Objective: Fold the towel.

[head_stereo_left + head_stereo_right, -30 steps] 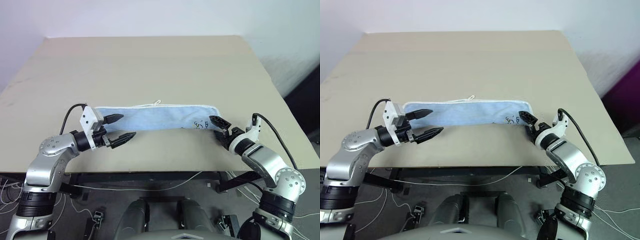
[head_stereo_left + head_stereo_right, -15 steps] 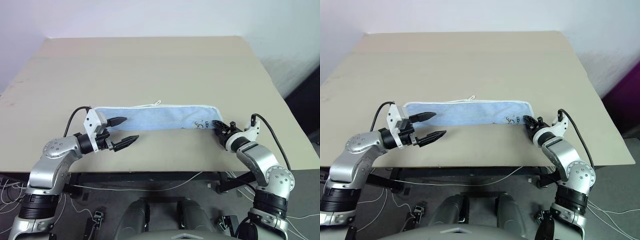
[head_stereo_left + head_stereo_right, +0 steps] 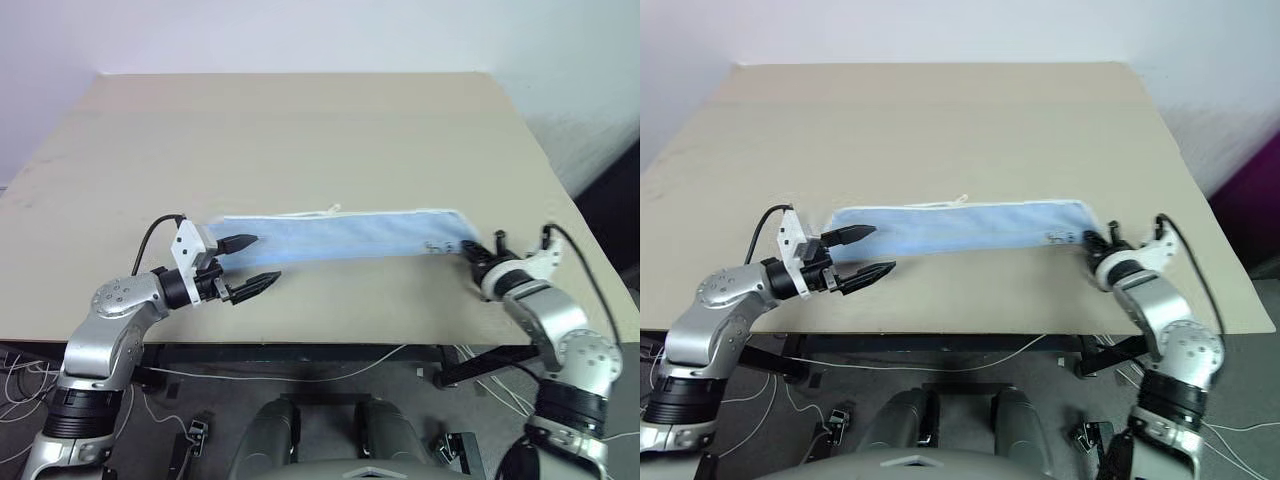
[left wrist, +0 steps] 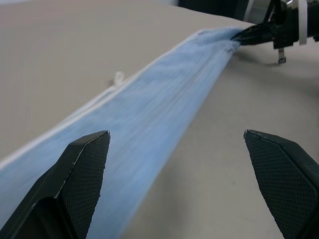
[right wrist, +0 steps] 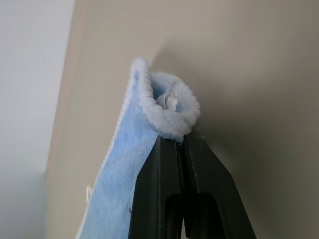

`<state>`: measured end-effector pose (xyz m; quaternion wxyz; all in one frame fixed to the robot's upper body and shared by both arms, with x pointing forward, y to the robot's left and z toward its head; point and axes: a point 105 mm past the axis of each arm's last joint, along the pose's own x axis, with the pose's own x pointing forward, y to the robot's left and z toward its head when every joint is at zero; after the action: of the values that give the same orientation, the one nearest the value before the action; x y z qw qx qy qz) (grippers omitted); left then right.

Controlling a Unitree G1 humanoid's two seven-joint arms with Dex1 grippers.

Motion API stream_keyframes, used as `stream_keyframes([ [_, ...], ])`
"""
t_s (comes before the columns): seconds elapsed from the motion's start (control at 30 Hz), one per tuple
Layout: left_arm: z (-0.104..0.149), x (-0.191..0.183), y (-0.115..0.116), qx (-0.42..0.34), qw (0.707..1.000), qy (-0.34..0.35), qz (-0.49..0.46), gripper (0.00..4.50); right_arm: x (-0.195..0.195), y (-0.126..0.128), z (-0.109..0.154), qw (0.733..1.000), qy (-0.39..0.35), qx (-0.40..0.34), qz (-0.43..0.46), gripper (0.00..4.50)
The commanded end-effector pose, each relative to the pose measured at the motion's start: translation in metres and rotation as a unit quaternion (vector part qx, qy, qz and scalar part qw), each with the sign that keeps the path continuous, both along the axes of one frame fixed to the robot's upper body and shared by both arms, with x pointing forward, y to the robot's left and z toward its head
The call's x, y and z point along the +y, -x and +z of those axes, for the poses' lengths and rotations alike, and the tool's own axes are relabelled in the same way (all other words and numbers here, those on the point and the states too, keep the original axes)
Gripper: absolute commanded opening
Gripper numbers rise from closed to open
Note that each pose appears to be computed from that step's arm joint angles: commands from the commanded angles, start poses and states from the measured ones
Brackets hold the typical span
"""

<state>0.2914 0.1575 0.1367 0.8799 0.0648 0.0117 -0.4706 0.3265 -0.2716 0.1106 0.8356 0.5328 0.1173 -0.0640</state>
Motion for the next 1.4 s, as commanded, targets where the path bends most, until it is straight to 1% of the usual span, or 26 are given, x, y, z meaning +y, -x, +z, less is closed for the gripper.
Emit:
stream_keyframes([
  [0.03,0.006,-0.006,0.003,-0.019,1.000,0.001,-0.012,4.50,-0.018,-0.002,0.025,0.998,0.049,-0.043,0.002,0.03],
  [0.13,0.005,-0.007,0.002,-0.018,1.000,0.001,-0.013,4.50,-0.018,-0.004,0.034,0.987,0.146,-0.048,0.047,0.03],
  [0.2,0.005,-0.008,0.002,-0.017,1.000,0.001,-0.013,4.50,-0.011,-0.008,0.042,0.970,0.219,-0.058,0.088,0.03],
  [0.33,0.005,-0.009,0.002,-0.017,1.000,0.001,-0.015,4.50,0.016,-0.015,0.061,0.932,0.307,-0.095,0.167,0.03],
  [0.43,0.004,-0.011,0.003,-0.016,1.000,0.001,-0.016,4.50,0.047,-0.017,0.072,0.882,0.382,-0.124,0.247,0.03],
  [0.5,0.004,-0.012,0.004,-0.016,1.000,0.003,-0.018,4.50,0.078,-0.019,0.079,0.834,0.430,-0.152,0.311,0.03],
  [0.6,0.004,-0.014,0.004,-0.016,1.000,0.006,-0.019,4.50,0.114,-0.020,0.082,0.784,0.457,-0.183,0.378,0.03],
  [0.67,0.004,-0.016,0.004,-0.016,1.000,0.008,-0.020,4.50,0.138,-0.022,0.079,0.760,0.459,-0.197,0.416,0.03],
  [0.7,0.004,-0.017,0.004,-0.017,1.000,0.009,-0.020,4.50,0.144,-0.023,0.077,0.754,0.459,-0.199,0.425,0.03],
  [0.83,0.004,-0.020,0.005,-0.019,1.000,0.011,-0.018,4.50,0.170,-0.024,0.049,0.729,0.464,-0.186,0.467,0.03],
  [0.93,0.004,-0.018,0.007,-0.019,1.000,0.013,-0.013,4.50,0.179,-0.020,0.036,0.720,0.461,-0.182,0.486,0.03],
  [1.3,0.002,-0.020,0.009,-0.017,1.000,0.015,-0.008,4.50,0.184,-0.011,0.030,0.712,0.450,-0.186,0.506,0.03],
  [1.4,0.002,-0.021,0.008,-0.016,1.000,0.016,-0.010,4.50,0.187,-0.002,0.031,0.709,0.430,-0.195,0.524,0.61],
])
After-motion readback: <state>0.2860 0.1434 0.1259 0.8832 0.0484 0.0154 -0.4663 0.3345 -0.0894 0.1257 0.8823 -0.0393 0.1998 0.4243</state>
